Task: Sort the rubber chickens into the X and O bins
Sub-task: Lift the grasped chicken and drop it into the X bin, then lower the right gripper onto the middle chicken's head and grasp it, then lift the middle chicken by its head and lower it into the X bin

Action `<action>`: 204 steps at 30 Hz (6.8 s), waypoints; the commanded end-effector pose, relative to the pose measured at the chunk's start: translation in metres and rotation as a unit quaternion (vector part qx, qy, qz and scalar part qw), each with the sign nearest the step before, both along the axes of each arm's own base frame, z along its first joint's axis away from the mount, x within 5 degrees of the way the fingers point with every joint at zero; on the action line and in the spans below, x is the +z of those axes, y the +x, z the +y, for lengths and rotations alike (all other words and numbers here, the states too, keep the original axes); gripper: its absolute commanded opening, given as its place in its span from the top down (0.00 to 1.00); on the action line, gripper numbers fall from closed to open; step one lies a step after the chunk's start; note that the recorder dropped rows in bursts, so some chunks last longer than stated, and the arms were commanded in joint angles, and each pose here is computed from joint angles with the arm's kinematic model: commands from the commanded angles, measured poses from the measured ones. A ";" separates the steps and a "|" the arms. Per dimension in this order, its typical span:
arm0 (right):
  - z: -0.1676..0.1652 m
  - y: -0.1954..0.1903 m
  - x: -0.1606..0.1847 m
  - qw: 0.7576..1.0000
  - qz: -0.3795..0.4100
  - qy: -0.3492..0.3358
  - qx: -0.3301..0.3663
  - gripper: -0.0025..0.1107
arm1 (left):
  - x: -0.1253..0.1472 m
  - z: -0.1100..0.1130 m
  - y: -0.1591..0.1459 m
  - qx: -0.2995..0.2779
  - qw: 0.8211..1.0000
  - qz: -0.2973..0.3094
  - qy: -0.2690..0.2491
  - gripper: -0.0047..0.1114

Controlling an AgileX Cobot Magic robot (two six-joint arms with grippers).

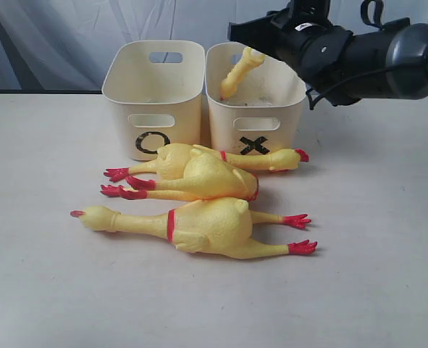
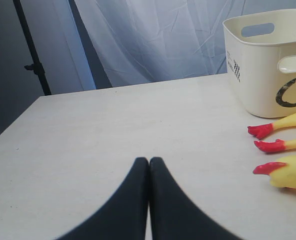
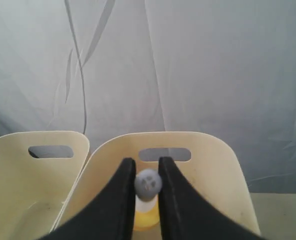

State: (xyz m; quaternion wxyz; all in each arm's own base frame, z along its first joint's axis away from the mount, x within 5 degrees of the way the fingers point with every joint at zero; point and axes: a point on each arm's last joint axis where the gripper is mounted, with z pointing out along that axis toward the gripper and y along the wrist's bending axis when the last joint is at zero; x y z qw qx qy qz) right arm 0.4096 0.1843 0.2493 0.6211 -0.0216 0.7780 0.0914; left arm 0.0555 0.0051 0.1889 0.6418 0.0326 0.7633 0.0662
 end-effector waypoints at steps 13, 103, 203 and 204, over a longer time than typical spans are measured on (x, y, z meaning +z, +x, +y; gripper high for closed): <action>0.008 -0.008 0.017 0.997 0.034 -0.007 0.072 0.44 | 0.004 0.000 0.000 -0.002 1.000 -0.014 -0.002 0.96; 0.125 -0.132 -0.031 0.693 0.055 -0.479 0.536 0.99 | 0.004 0.000 0.000 -0.002 1.000 -0.014 -0.002 0.96; 0.033 0.050 -0.014 0.962 -0.116 -0.242 0.056 0.39 | 0.004 0.000 0.000 -0.002 1.000 -0.014 -0.002 0.96; 0.032 0.050 -0.010 0.962 -0.118 -0.239 0.055 0.39 | 0.004 0.000 0.000 -0.002 1.000 -0.014 -0.002 0.96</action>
